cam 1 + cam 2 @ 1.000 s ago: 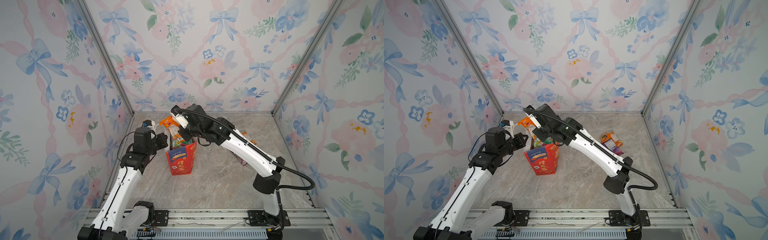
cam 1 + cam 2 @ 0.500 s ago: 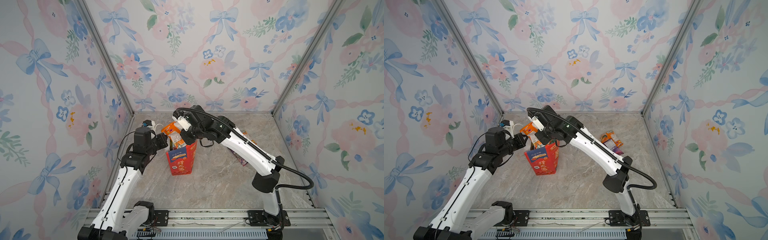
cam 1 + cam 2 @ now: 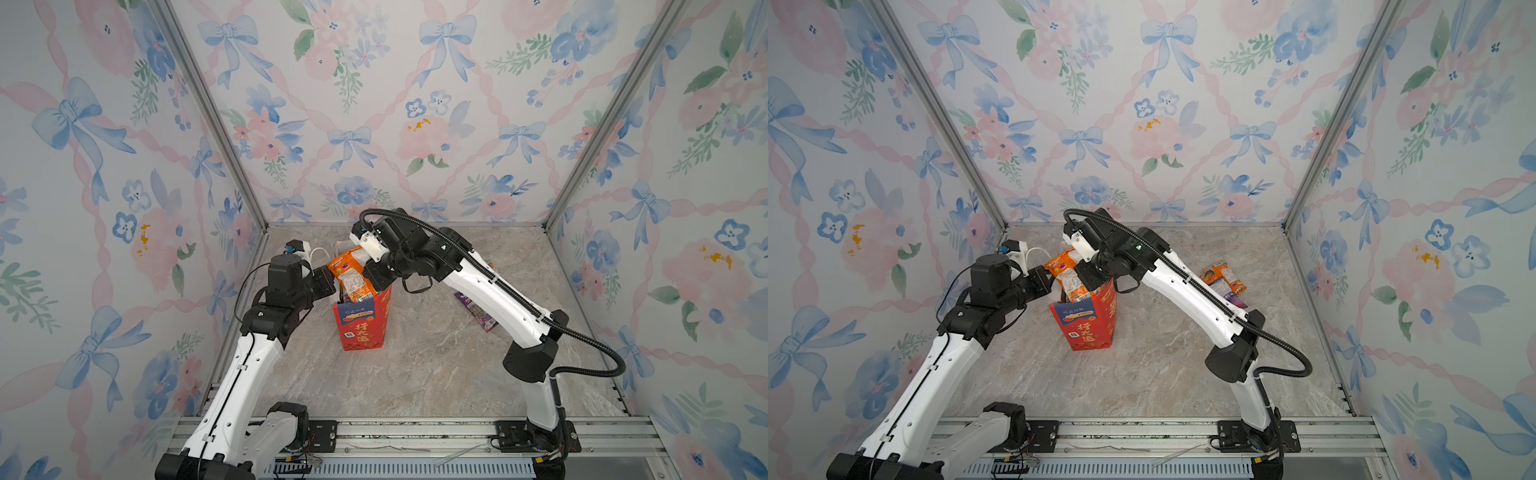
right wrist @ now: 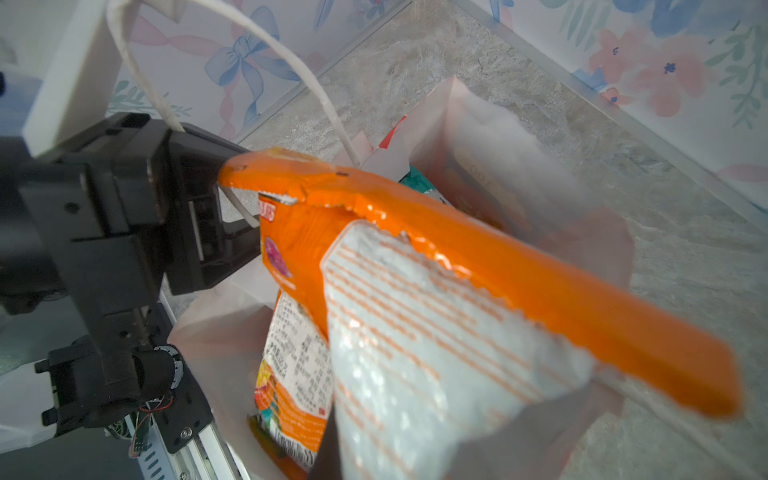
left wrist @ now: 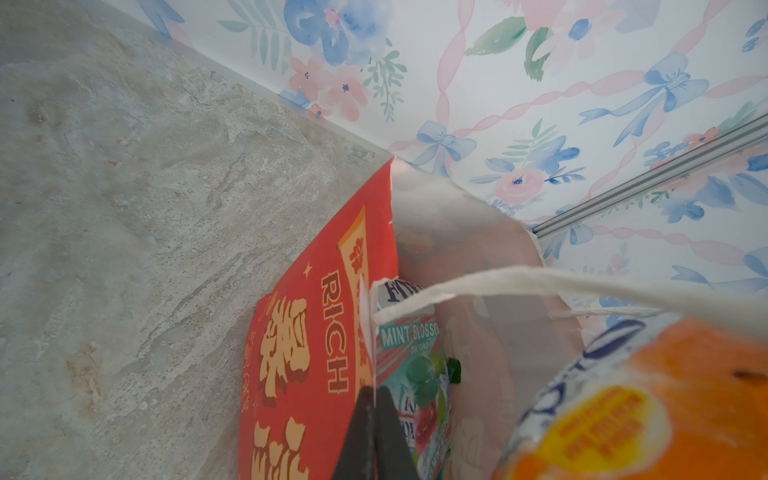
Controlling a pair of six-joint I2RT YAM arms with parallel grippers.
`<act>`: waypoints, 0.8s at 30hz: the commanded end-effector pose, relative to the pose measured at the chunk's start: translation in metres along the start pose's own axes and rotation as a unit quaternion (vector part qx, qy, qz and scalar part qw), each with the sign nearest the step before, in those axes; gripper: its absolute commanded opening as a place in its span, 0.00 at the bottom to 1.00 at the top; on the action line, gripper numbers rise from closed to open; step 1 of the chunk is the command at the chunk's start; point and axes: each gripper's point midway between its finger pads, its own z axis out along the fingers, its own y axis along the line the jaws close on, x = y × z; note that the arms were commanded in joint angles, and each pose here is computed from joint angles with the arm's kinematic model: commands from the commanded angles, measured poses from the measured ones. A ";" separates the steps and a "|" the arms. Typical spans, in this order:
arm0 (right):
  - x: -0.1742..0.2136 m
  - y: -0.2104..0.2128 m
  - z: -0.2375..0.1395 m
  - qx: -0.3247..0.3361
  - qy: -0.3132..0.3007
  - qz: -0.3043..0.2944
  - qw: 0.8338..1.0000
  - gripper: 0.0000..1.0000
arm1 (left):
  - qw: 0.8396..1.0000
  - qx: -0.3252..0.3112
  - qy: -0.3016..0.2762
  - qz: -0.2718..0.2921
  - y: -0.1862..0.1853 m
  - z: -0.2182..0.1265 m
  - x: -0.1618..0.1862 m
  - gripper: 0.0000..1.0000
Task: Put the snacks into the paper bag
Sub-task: 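Lower the orange bag into the paper bag and open the right gripper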
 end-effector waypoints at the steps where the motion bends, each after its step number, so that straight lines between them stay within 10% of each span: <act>1: -0.005 0.006 -0.006 -0.020 -0.004 0.017 1.000 0.06 | 1.000 0.003 -0.002 0.000 -0.003 -0.001 -0.001 0.00; 15: 0.000 0.006 0.008 -0.030 0.013 0.028 0.999 0.11 | 1.000 0.003 -0.003 0.000 -0.003 -0.002 -0.001 0.00; 24: 0.004 0.004 0.009 -0.028 0.021 0.028 0.999 0.46 | 1.000 0.002 -0.003 0.000 -0.002 -0.002 -0.001 0.00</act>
